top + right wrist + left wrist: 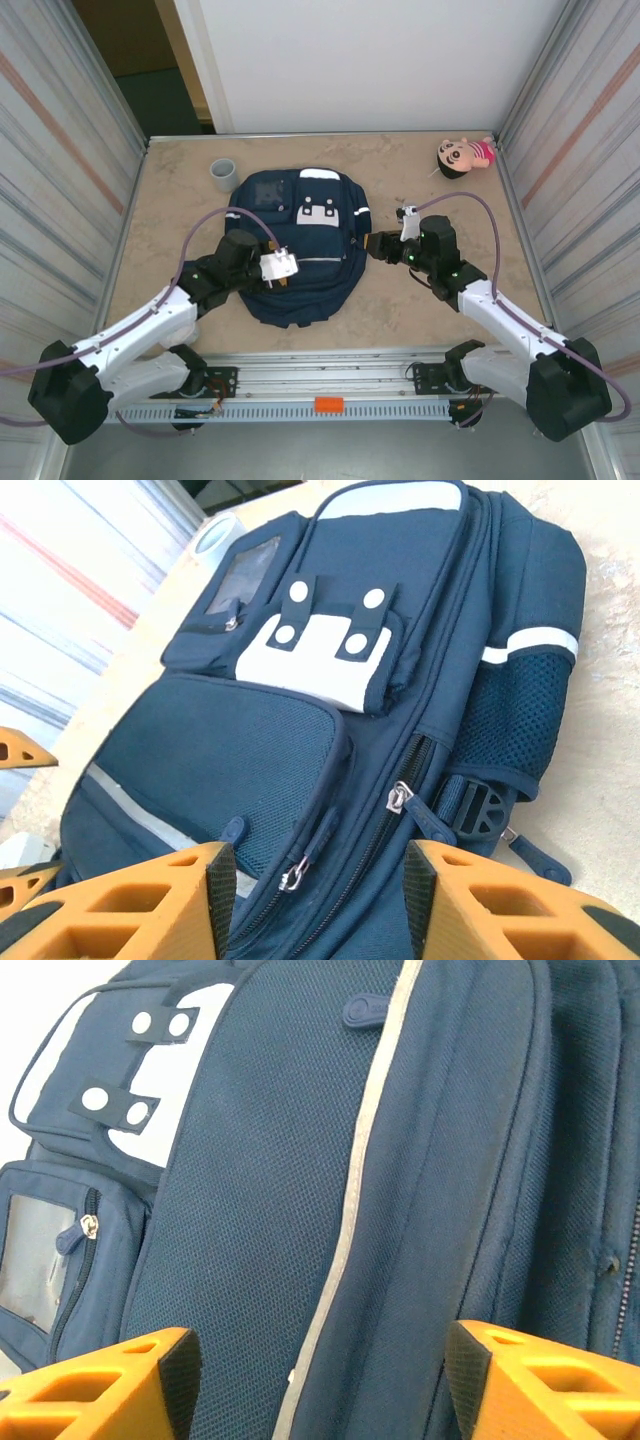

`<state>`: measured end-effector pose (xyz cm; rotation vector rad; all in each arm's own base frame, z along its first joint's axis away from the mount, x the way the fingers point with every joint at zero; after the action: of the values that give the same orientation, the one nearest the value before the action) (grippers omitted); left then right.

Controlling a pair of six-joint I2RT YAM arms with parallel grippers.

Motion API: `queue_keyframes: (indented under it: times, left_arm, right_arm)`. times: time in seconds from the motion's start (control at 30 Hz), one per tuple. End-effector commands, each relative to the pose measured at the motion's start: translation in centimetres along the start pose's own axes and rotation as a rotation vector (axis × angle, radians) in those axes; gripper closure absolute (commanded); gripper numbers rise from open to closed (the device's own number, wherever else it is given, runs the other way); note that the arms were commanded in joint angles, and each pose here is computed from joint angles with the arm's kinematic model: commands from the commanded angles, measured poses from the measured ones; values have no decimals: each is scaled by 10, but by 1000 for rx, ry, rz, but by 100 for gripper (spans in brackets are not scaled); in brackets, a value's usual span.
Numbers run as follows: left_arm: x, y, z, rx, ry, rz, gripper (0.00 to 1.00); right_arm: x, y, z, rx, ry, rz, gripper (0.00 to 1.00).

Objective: Pack the student bag

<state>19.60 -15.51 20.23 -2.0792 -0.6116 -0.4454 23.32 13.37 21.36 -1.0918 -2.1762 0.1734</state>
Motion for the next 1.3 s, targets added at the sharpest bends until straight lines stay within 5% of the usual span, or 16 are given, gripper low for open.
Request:
queue_keyframes:
  times: [0.0, 0.17, 0.47, 0.7, 0.97, 1.27]
  left_arm:
    - [2, 3, 1, 46, 45, 43, 32]
    - [-1, 13, 3, 83, 54, 101, 32]
    - [-10, 2, -5, -43, 52, 175, 30]
    - [-8, 21, 12, 84, 54, 87, 31]
    - [-8, 28, 13, 67, 37, 101, 30]
    - [3, 26, 15, 37, 7, -38, 50]
  right_arm:
    - [4, -4, -1, -29, -44, -26, 50]
    - [5, -5, 0, -36, -47, -31, 50]
    - [6, -5, 0, -44, -47, -42, 49]
    - [6, -3, 2, -45, -45, -58, 49]
    - [7, -5, 1, -62, -49, -62, 48]
    - [2, -4, 6, -108, -96, -53, 47]
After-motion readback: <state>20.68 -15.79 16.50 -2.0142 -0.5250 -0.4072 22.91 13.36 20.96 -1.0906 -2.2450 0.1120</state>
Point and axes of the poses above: each hand's point on the last joint's axis, 136 mm out from that joint toward the fingers, its own y axis out along the fingers, its own x axis along the line the jaws close on, z = x × y, the point moved 9 cm from there along -y, back along the fingers, and after that the axes turned 1 degree about y, right-handed, at the moved point
